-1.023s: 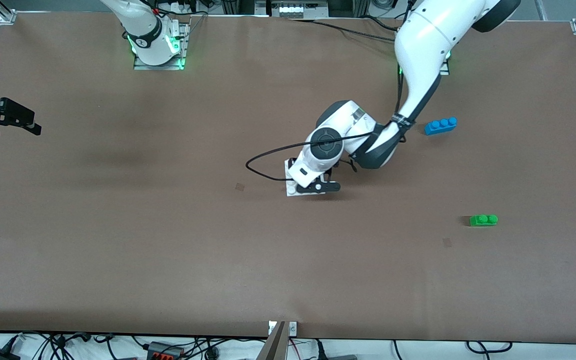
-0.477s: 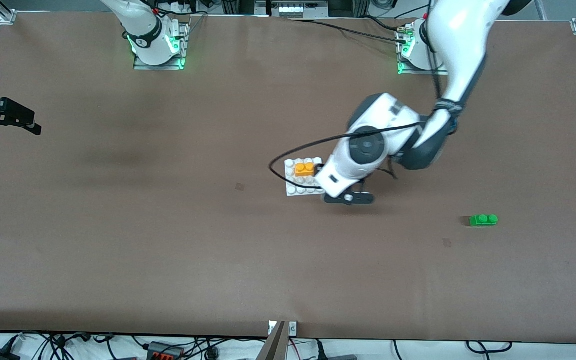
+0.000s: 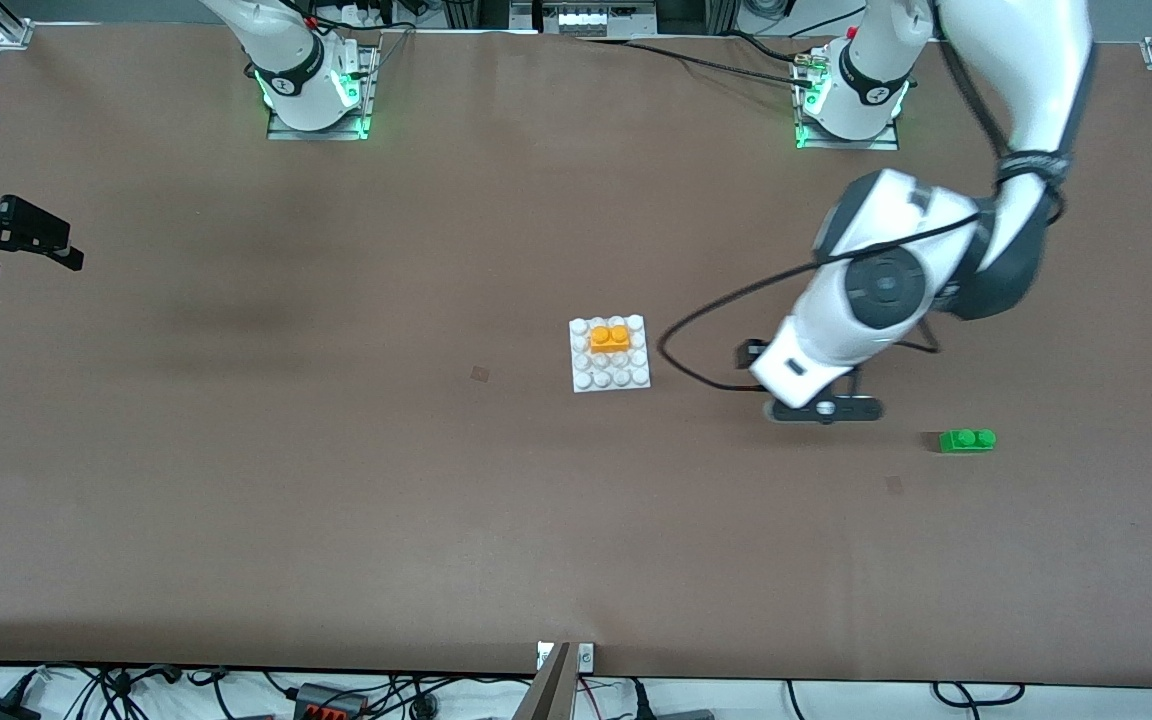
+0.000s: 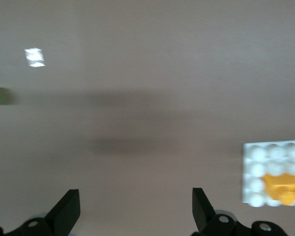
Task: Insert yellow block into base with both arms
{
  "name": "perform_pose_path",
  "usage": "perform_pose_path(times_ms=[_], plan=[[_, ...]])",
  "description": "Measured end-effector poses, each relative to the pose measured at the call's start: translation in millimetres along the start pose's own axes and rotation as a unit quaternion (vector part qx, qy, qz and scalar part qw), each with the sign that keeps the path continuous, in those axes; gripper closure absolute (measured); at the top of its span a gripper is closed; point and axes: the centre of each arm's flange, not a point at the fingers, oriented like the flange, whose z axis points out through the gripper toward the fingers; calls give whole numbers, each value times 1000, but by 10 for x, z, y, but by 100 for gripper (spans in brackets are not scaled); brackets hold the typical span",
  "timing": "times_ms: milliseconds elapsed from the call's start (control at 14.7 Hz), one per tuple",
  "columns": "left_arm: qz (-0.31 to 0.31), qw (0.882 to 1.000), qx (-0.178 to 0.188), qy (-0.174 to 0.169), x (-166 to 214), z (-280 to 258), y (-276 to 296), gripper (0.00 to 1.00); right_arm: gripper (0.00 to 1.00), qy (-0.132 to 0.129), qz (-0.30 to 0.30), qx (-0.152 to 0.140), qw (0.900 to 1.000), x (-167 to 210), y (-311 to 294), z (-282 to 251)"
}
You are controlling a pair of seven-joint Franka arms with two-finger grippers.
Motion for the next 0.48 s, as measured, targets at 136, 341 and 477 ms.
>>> perform_pose_path(times_ms=[136, 341, 477], plan=[[14, 1000, 9, 6, -47, -77, -380, 0, 0, 0, 0, 0, 1000, 1, -3, 0], [5, 1000, 13, 8, -131, -292, -919, 0, 0, 0, -3, 0, 1000, 6, -33, 0], [-2, 1000, -7, 4, -187, -457, -1314, 0, 0, 0, -6, 0, 1000, 12, -63, 0]])
